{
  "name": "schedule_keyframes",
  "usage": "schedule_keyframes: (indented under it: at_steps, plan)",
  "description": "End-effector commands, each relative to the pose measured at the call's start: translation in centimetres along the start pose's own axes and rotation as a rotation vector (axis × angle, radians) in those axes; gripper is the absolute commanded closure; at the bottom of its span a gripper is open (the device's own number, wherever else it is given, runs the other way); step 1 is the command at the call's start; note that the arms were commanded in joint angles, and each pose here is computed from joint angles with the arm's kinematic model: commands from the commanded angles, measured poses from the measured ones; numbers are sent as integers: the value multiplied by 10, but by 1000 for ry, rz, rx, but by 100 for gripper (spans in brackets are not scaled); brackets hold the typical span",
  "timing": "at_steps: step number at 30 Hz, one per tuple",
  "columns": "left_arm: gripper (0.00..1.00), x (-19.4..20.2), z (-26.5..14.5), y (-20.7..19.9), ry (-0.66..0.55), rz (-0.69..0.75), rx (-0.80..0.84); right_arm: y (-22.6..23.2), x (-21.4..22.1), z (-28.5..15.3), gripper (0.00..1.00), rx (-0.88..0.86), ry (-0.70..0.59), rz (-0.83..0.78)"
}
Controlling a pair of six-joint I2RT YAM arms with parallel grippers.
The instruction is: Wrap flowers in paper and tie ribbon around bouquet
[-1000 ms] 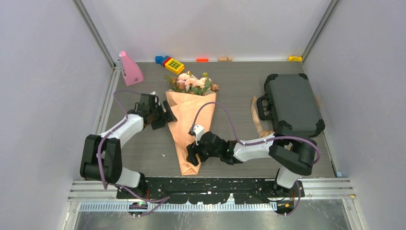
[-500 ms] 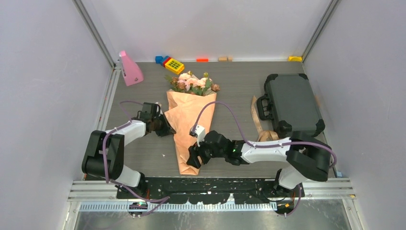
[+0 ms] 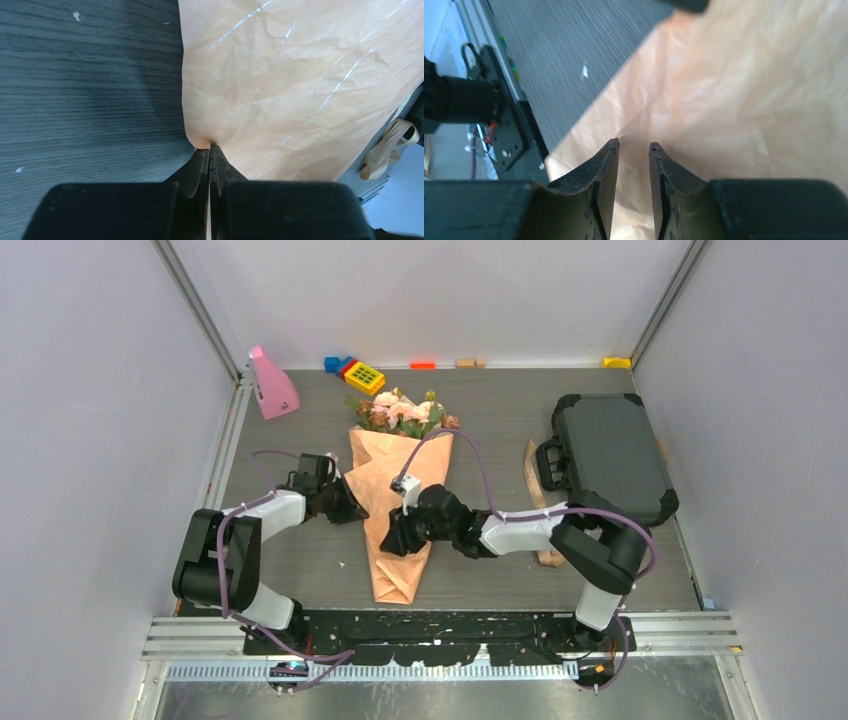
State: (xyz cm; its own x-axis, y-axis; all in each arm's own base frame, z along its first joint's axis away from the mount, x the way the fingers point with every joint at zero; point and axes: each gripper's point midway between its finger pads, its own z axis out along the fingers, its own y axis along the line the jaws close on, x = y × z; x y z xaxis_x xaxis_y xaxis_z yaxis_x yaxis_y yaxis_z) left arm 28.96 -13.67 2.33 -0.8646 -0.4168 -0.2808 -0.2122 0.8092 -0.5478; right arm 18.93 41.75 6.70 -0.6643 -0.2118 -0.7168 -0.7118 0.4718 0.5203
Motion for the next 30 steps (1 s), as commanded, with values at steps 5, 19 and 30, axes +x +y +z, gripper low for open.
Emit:
schedule_keyframes:
  at_steps: [5, 19, 30]
  plan:
    - [100, -11, 3, 2, -45, 18, -14, 25, 94, -10, 67, -179, 206, -34]
    - [62, 1, -8, 11, -5, -20, -71, 4, 147, -34, 74, -36, 243, -14]
    - [23, 98, -46, 24, 84, -78, -30, 9, 125, -30, 74, -8, 165, 35]
